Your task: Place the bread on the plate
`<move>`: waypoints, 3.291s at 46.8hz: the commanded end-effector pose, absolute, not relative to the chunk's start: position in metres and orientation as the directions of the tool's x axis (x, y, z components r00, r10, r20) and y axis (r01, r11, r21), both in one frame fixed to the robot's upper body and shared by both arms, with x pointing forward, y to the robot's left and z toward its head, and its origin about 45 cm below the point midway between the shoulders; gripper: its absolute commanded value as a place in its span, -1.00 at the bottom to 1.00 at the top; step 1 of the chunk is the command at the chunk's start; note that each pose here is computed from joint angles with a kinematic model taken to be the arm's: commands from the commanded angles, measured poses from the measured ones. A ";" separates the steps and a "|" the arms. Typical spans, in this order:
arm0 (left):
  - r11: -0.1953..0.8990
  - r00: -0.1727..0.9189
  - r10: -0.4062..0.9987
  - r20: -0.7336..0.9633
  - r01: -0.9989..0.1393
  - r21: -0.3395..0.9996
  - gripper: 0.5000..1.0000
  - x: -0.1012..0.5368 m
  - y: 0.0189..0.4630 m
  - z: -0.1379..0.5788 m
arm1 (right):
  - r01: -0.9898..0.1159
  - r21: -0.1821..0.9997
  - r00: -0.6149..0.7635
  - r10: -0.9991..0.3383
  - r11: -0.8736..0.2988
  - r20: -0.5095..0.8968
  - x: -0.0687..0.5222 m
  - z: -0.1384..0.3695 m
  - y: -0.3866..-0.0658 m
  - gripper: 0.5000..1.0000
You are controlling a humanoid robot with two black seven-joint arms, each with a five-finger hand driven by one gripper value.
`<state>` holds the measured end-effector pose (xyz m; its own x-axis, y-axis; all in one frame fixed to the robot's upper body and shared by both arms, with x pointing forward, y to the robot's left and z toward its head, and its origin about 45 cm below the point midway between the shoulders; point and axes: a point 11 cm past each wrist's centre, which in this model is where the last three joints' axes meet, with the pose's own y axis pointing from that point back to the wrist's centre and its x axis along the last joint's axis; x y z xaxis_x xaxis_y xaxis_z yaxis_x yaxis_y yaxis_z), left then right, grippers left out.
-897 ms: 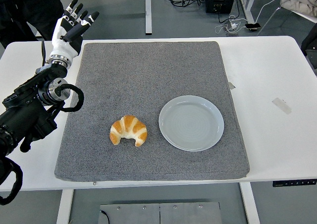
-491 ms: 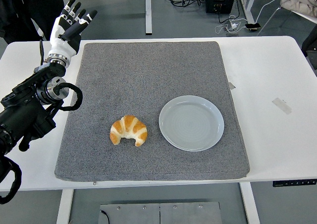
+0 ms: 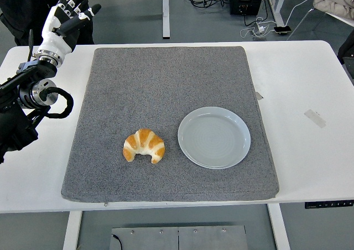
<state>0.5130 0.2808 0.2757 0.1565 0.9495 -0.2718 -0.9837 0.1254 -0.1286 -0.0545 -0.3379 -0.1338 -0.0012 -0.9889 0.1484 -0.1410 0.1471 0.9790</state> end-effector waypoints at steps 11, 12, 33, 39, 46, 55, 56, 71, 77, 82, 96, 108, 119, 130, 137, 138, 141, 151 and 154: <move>0.174 0.183 0.979 -0.087 -0.980 -0.099 0.89 0.513 0.284 0.286 | -0.141 0.979 0.000 -0.989 0.147 0.148 -0.055 -0.134 -0.338 1.00; 0.174 0.182 0.980 -0.080 -0.980 -0.100 0.89 0.513 0.287 0.289 | -0.141 0.979 0.000 -0.989 0.147 0.148 -0.055 -0.134 -0.338 1.00; 0.416 0.405 0.891 0.204 -0.909 -0.012 0.88 0.474 0.259 0.312 | -0.142 0.979 0.000 -0.989 0.147 0.148 -0.054 -0.134 -0.338 1.00; 0.460 0.444 0.845 0.299 -0.888 0.018 0.87 0.456 0.256 0.314 | -0.142 0.979 0.000 -0.989 0.147 0.148 -0.054 -0.134 -0.338 1.00; 0.511 0.484 0.776 0.403 -0.858 0.047 0.87 0.443 0.253 0.315 | -0.142 0.979 0.000 -0.989 0.147 0.148 -0.054 -0.134 -0.338 1.00; 0.546 0.534 0.699 0.476 -0.828 0.128 0.88 0.429 0.252 0.304 | -0.142 0.979 -0.002 -0.989 0.147 0.149 -0.054 -0.134 -0.338 1.00; 0.555 0.543 0.686 0.484 -0.821 0.136 0.88 0.427 0.250 0.303 | -0.141 0.979 0.000 -0.989 0.147 0.148 -0.055 -0.134 -0.338 1.00; 0.564 0.623 0.510 0.593 -0.762 0.316 0.88 0.402 0.245 0.280 | -0.141 0.979 0.000 -0.989 0.147 0.148 -0.055 -0.134 -0.338 1.00; 0.569 0.637 0.470 0.611 -0.748 0.341 0.88 0.397 0.242 0.276 | -0.141 0.979 0.000 -0.989 0.148 0.150 -0.055 -0.134 -0.338 1.00; 0.590 0.651 0.420 0.632 -0.725 0.355 0.88 0.390 0.237 0.274 | -0.141 0.979 -0.002 -0.989 0.147 0.149 -0.055 -0.134 -0.338 1.00; 0.613 0.658 0.300 0.691 -0.687 0.389 0.88 0.376 0.225 0.271 | -0.141 0.979 0.000 -0.989 0.147 0.148 -0.055 -0.134 -0.338 1.00; 0.651 0.658 0.260 0.706 -0.660 0.375 0.88 0.362 0.208 0.272 | -0.141 0.979 0.000 -0.989 0.147 0.148 -0.055 -0.134 -0.338 1.00; 0.656 0.660 0.185 0.728 -0.635 0.409 0.88 0.353 0.207 0.260 | -0.141 0.979 0.000 -0.989 0.147 0.148 -0.055 -0.134 -0.338 1.00; 0.646 0.656 0.105 0.747 -0.616 0.450 0.88 0.347 0.216 0.248 | -0.141 0.979 -0.002 -0.989 0.147 0.149 -0.055 -0.134 -0.338 1.00; 0.651 0.645 0.081 0.760 -0.612 0.450 0.88 0.346 0.215 0.247 | -0.141 0.979 -0.002 -0.989 0.147 0.149 -0.055 -0.134 -0.338 1.00; 0.651 0.644 0.080 0.760 -0.612 0.449 0.88 0.346 0.215 0.247 | -0.141 0.979 0.000 -0.989 0.147 0.148 -0.055 -0.134 -0.338 1.00; 0.657 0.639 0.069 0.766 -0.607 0.447 0.88 0.346 0.212 0.246 | -0.141 0.979 -0.002 -0.989 0.147 0.149 -0.055 -0.134 -0.338 1.00; 0.685 0.601 0.043 0.798 -0.600 0.414 0.88 0.341 0.198 0.239 | -0.141 0.979 0.000 -0.989 0.147 0.148 -0.055 -0.134 -0.338 1.00; 0.688 0.594 0.049 0.803 -0.603 0.404 0.88 0.342 0.196 0.239 | -0.142 0.979 0.000 -0.989 0.147 0.148 -0.054 -0.134 -0.338 1.00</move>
<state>0.3416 0.1980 0.2389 0.5993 0.0453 0.7993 -0.6009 0.6851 0.4118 -0.0543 -0.3379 -0.1338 -0.0008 -0.9889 0.1484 -0.1414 0.1470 0.9790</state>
